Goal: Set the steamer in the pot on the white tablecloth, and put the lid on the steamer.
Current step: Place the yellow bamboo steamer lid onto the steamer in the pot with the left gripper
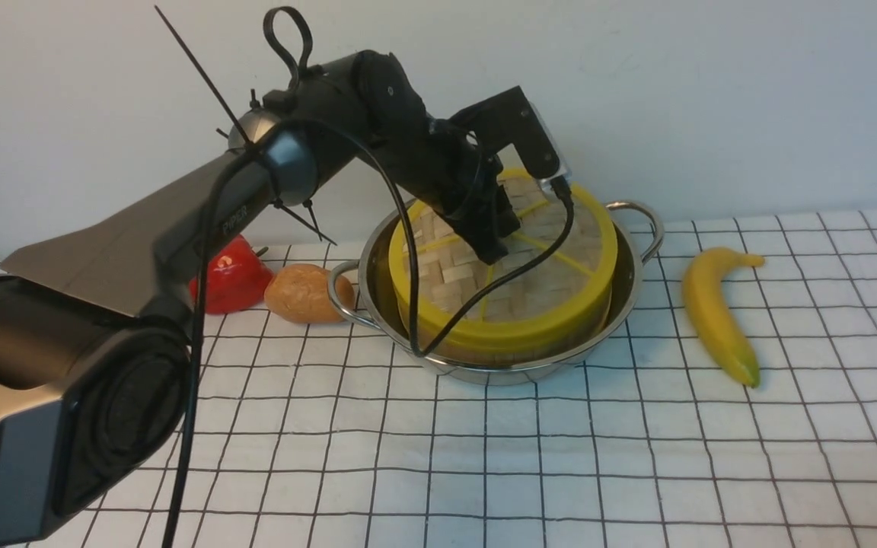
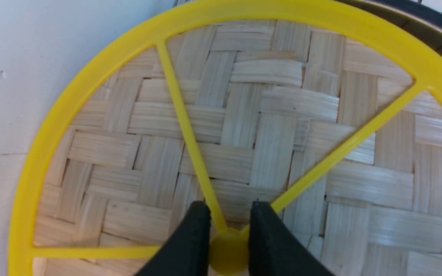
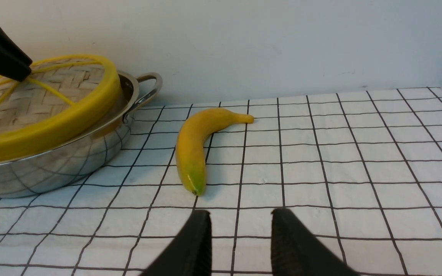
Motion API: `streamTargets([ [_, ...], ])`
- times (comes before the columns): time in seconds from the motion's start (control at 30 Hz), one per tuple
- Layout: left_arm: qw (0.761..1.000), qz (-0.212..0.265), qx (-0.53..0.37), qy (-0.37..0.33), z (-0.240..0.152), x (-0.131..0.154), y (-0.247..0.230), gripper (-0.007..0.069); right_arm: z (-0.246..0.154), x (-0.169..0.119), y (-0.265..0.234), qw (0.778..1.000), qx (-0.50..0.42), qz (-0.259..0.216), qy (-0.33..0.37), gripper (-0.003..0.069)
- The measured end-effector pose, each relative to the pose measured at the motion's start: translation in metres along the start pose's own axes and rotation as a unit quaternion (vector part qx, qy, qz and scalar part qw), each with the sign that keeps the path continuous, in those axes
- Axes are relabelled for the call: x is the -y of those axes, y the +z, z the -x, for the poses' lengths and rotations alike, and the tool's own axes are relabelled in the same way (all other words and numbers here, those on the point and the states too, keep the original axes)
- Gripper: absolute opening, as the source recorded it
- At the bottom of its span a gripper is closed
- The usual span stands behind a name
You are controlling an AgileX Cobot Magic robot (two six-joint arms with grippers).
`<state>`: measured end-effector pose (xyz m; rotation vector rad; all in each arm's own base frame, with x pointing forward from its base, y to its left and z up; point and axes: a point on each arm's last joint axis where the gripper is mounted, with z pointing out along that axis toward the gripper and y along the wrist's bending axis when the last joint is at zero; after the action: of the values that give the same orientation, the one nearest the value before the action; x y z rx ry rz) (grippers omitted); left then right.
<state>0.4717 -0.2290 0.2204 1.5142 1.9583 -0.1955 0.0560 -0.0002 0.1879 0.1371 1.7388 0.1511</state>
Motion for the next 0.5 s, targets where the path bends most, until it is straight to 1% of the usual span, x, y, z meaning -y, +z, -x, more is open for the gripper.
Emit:
streamTargets([
  [0.13,1.0,0.0,0.0,0.0,0.0,0.0,0.0,0.012,0.0,0.0,0.0,1.0,0.0,0.0,0.0,0.024],
  [0.23,1.0,0.004,-0.005,0.006,0.0,-0.001,-0.002,0.0177,0.0,0.0,0.0,1.0,0.0,0.0,0.0,0.024],
  [0.27,1.0,0.007,-0.01,0.001,0.0,-0.001,-0.004,0.0242,0.0,0.0,0.0,1.0,0.0,0.0,0.0,0.024],
  [0.3,1.0,0.01,-0.013,-0.003,0.001,-0.002,-0.007,0.0289,0.0,0.0,0.0,1.0,0.0,0.0,0.0,0.024],
  [0.33,1.0,0.012,-0.014,-0.005,0.001,-0.002,-0.009,0.0299,0.0,0.0,0.0,1.0,0.0,0.0,0.0,0.024],
  [0.4,0.999,0.027,-0.02,-0.022,0.005,-0.004,-0.021,0.0412,0.0,0.0,0.0,1.0,0.0,0.0,0.0,0.024],
  [0.47,0.998,0.051,-0.015,-0.047,0.014,-0.008,-0.044,0.053,0.0,0.0,0.0,1.0,0.0,0.0,0.0,0.024],
  [0.5,0.996,0.061,-0.008,-0.06,0.019,-0.009,-0.057,0.0554,0.0,0.0,0.0,1.0,0.0,0.0,0.0,0.024],
])
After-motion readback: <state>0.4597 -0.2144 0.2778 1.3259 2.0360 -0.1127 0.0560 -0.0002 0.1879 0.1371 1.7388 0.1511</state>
